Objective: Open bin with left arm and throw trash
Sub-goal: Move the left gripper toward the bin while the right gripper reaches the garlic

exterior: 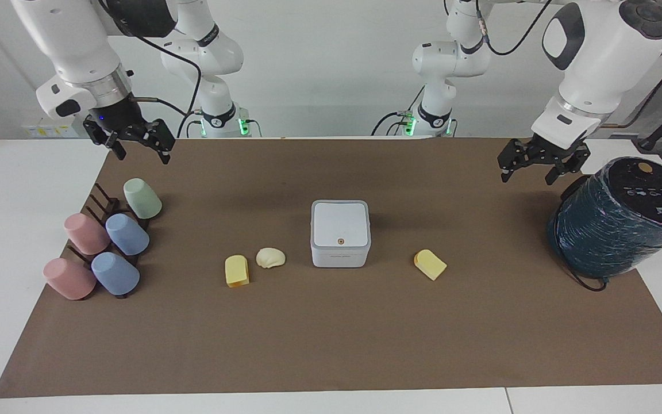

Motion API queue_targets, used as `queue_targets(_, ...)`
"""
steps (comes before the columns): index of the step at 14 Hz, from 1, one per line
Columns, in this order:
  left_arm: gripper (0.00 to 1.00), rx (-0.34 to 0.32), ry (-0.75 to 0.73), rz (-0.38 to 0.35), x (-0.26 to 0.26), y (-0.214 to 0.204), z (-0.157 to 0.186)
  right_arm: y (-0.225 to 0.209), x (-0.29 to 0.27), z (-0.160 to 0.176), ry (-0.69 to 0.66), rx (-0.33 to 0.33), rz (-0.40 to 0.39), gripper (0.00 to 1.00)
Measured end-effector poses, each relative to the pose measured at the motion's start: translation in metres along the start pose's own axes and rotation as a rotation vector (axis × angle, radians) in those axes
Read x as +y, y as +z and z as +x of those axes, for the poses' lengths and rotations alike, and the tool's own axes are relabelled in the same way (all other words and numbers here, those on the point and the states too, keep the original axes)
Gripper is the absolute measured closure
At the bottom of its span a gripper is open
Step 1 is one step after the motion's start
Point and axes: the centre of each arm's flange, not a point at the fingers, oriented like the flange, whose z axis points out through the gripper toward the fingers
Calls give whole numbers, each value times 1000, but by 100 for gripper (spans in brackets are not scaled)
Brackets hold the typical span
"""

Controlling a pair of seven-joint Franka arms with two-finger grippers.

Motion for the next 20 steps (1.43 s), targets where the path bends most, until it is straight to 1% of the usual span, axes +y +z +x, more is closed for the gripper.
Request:
queue_targets(10,0,2,3,0,2,0,0,3,-1,-1,-3,-7,0,0)
queue_targets(12,0,32,9,1,5,-3,4,4,0,-1,1,-14,-1,0)
queue_targets(13,2,50,10,1,10,-5,6,4,1,-1,2,-13,-1,0)
queue_targets(15,3,61,-8,-1,28,-5,8,4,2,-1,4,-13,-1,0)
queue_targets(16,10,60,-14,-3,40,-3,8,4,2,0,4,-12,-1,0)
queue_targets(17,22,61,-10,-5,54,0,8,4,2,1,4,-4,0,0)
queue_targets(18,39,65,-8,-7,66,2,9,3,1,3,3,15,3,0)
queue_targets(20,62,75,-17,-13,93,8,9,7,-2,7,-1,48,9,0)
